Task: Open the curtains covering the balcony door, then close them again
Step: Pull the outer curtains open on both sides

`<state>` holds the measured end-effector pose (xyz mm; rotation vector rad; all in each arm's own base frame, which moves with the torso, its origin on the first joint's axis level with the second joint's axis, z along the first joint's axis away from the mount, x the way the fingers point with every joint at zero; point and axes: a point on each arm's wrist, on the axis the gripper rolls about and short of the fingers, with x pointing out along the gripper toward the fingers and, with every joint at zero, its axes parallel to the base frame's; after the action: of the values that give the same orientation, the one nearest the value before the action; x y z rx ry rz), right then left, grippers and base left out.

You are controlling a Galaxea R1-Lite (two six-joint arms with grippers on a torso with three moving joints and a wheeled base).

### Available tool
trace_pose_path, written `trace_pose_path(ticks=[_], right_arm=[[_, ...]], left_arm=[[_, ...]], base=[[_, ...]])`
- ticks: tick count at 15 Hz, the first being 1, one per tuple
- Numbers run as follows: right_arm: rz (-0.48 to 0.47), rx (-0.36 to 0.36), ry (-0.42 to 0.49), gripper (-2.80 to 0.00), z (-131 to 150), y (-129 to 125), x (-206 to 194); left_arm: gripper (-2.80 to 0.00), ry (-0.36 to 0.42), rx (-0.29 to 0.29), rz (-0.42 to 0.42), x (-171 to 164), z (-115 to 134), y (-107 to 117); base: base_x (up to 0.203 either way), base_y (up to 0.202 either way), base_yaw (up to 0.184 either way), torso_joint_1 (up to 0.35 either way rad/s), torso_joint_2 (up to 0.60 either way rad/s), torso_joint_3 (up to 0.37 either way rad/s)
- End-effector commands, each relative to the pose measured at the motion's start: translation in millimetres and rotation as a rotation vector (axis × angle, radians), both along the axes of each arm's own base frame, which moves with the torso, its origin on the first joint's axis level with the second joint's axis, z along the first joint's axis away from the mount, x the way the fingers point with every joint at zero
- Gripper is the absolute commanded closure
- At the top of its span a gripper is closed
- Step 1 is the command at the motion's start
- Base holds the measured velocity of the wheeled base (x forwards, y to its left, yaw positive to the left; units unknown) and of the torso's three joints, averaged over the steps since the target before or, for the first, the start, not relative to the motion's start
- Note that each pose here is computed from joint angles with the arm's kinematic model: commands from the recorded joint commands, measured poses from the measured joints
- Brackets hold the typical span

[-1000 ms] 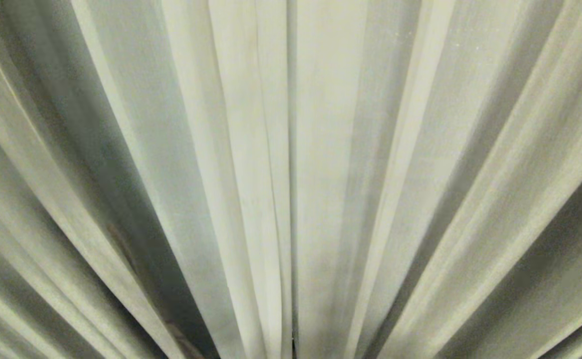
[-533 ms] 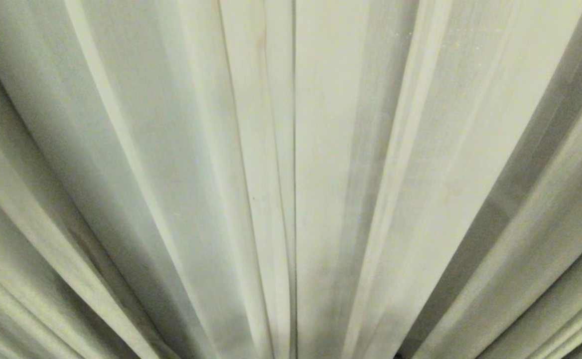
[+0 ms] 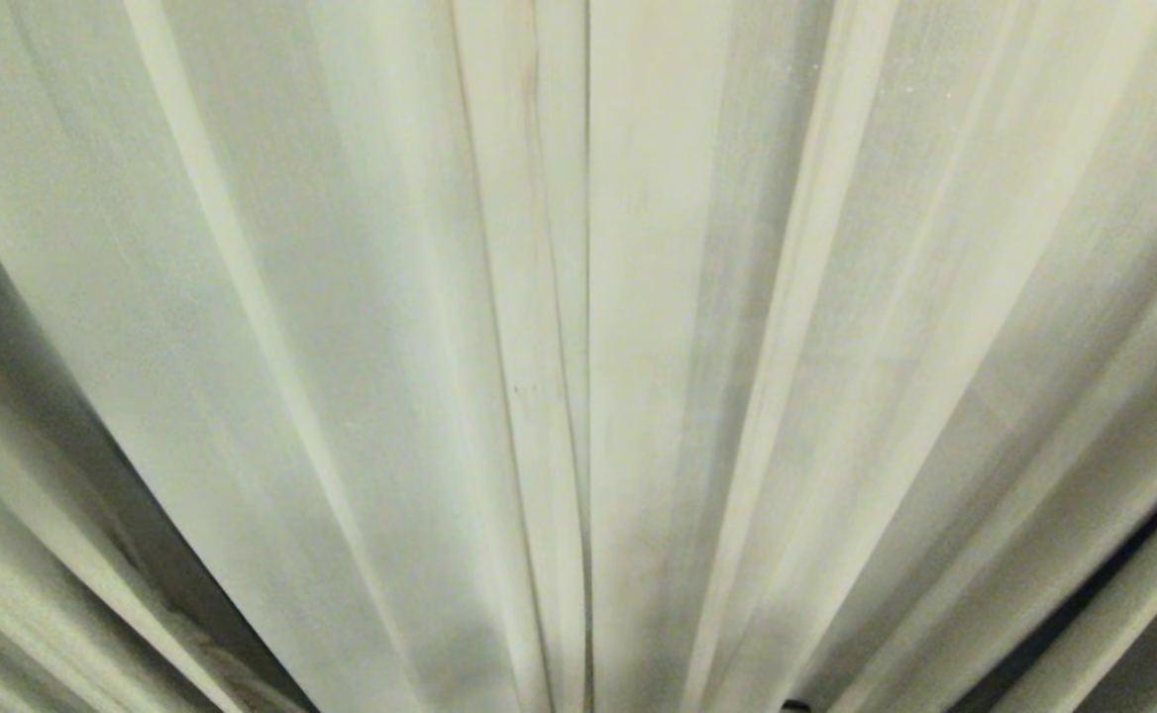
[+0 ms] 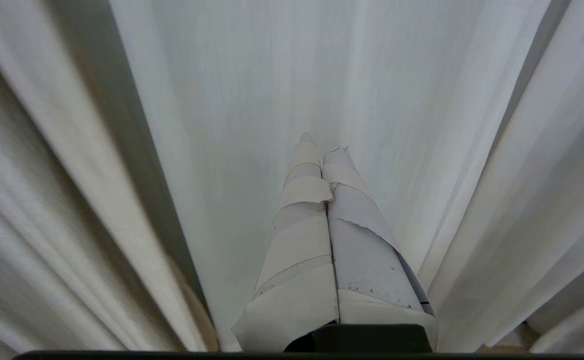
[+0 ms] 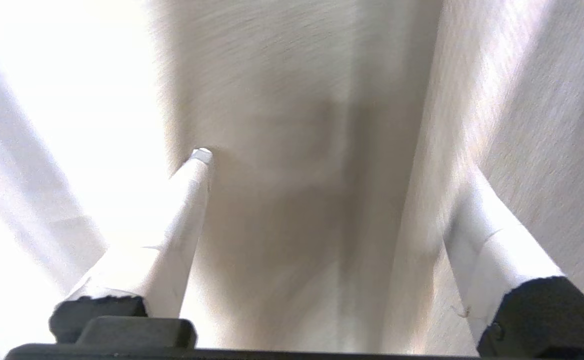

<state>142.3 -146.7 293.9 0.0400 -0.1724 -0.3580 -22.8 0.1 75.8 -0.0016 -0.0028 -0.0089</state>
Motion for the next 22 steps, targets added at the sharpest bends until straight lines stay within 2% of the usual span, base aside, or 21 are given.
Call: trace_pose_path(ticks=[1,6,11,16,21,22], right_arm=[[-0.026,-0.034,-0.014,-2.80,-5,24,-27],[-0.073,-0.070,-0.025,-2.80,-19,54,-58],[-0.061,-0.040,0.007,-2.80,-43,67,-67],[0.135,-0.061,0.051,-2.80,-70,98,-67],[0.339,-0.112,0.102,-2.80,-103,132,-77],[0.360,-0.117,0.108,0.00,-109,137,-83]], left_arm=[[0.00,0.000,0.000,0.001,0,0,0],[0.00,0.000,0.000,0.000,0,0,0],[0.00,0.000,0.000,0.001,0,0,0],[0.00,0.000,0.000,0.001,0,0,0],[0.00,0.000,0.000,0.000,0,0,0],[0.00,0.000,0.000,0.000,0,0,0]], base=[[0.000,0.000,0.000,0.000,0.00,0.000],[0.000,0.000,0.000,0.000,0.00,0.000],[0.000,0.000,0.000,0.000,0.00,0.000],[0.000,0.000,0.000,0.000,0.00,0.000],[0.000,0.000,0.000,0.000,0.00,0.000],[0.000,0.000,0.000,0.000,0.00,0.000]])
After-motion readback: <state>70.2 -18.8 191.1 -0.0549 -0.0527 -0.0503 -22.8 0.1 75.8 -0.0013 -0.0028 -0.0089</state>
